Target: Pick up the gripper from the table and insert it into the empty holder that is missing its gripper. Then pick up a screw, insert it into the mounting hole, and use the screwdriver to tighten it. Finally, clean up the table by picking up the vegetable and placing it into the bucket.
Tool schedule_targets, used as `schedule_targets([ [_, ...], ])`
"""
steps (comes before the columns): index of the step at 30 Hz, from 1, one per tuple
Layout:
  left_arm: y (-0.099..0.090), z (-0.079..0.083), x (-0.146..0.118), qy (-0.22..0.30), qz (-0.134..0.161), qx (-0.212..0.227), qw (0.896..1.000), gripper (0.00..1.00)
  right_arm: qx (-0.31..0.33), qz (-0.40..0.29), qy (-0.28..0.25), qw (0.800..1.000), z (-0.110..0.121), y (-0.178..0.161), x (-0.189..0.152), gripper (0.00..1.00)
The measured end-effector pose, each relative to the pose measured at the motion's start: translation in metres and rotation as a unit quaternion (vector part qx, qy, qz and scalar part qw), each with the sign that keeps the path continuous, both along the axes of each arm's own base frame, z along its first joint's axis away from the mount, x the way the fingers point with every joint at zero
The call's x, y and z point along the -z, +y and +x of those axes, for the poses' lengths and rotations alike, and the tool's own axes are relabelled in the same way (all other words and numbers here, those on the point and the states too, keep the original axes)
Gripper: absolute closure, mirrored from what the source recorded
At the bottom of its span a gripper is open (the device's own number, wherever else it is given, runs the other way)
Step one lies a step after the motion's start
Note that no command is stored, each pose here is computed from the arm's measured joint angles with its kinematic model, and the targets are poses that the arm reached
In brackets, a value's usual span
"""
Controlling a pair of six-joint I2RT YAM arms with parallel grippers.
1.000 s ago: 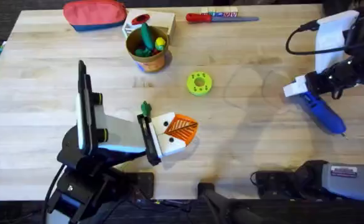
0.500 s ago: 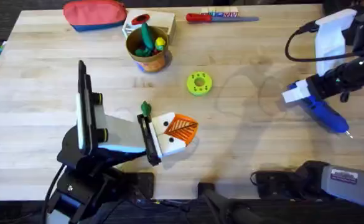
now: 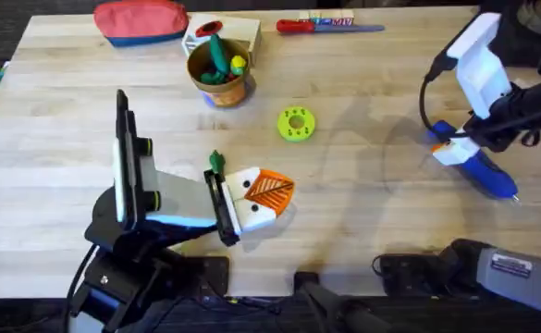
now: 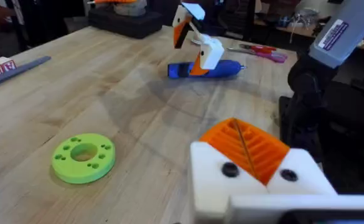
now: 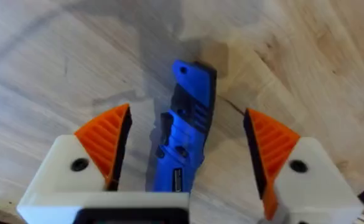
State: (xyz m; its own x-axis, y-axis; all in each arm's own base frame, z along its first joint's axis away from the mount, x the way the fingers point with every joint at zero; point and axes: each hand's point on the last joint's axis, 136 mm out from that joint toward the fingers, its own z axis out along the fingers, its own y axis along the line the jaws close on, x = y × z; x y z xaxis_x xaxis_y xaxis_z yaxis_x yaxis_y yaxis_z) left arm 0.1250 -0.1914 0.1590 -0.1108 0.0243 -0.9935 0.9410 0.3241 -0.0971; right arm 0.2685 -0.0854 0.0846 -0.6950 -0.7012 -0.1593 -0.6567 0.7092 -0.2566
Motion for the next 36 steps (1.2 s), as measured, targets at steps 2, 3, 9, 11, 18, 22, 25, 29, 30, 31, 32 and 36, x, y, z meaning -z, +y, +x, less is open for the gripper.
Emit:
schedule_targets([
  [2,0.0,0.0,0.0,0.0,0.0,0.0,1.0,0.987,-0.01,-0.001,0.01,1.0,-0.001,-0.002,0.005,0.01],
  [3,0.0,0.0,0.0,0.0,0.0,0.0,1.0,0.987,-0.012,-0.001,0.015,1.0,-0.002,-0.003,0.008,0.01],
  [9,0.0,0.0,0.0,0.0,0.0,0.0,1.0,0.987,0.008,0.002,0.02,1.0,0.005,-0.012,0.02,0.01],
  [11,0.0,0.0,0.0,0.0,0.0,0.0,1.0,0.987,0.016,0.007,0.026,1.0,0.005,-0.013,0.025,0.009],
  [18,0.0,0.0,0.0,0.0,0.0,0.0,1.0,0.987,0.052,0.026,0.057,0.997,-0.002,-0.018,0.044,0.105],
  [22,0.0,0.0,0.0,0.0,0.0,0.0,1.0,0.987,0.055,0.029,0.056,0.996,-0.001,-0.017,0.044,0.219],
  [25,0.0,0.0,0.0,0.0,0.0,0.0,1.0,0.987,0.059,0.03,0.055,0.996,0.0,-0.018,0.046,0.383],
  [29,0.0,0.0,0.0,0.0,0.0,0.0,1.0,0.987,0.061,0.03,0.055,0.996,0.001,-0.019,0.047,0.618],
  [30,0.0,0.0,0.0,0.0,0.0,0.0,1.0,0.987,0.06,0.029,0.054,0.996,0.002,-0.019,0.046,0.665],
  [31,0.0,0.0,0.0,0.0,0.0,0.0,1.0,0.987,0.06,0.029,0.053,0.996,0.002,-0.019,0.046,0.721],
  [32,0.0,0.0,0.0,0.0,0.0,0.0,1.0,0.987,0.059,0.027,0.053,0.996,0.002,-0.02,0.046,0.801],
  [36,0.0,0.0,0.0,0.0,0.0,0.0,1.0,0.987,0.063,0.029,0.054,0.996,0.002,-0.02,0.046,0.988],
])
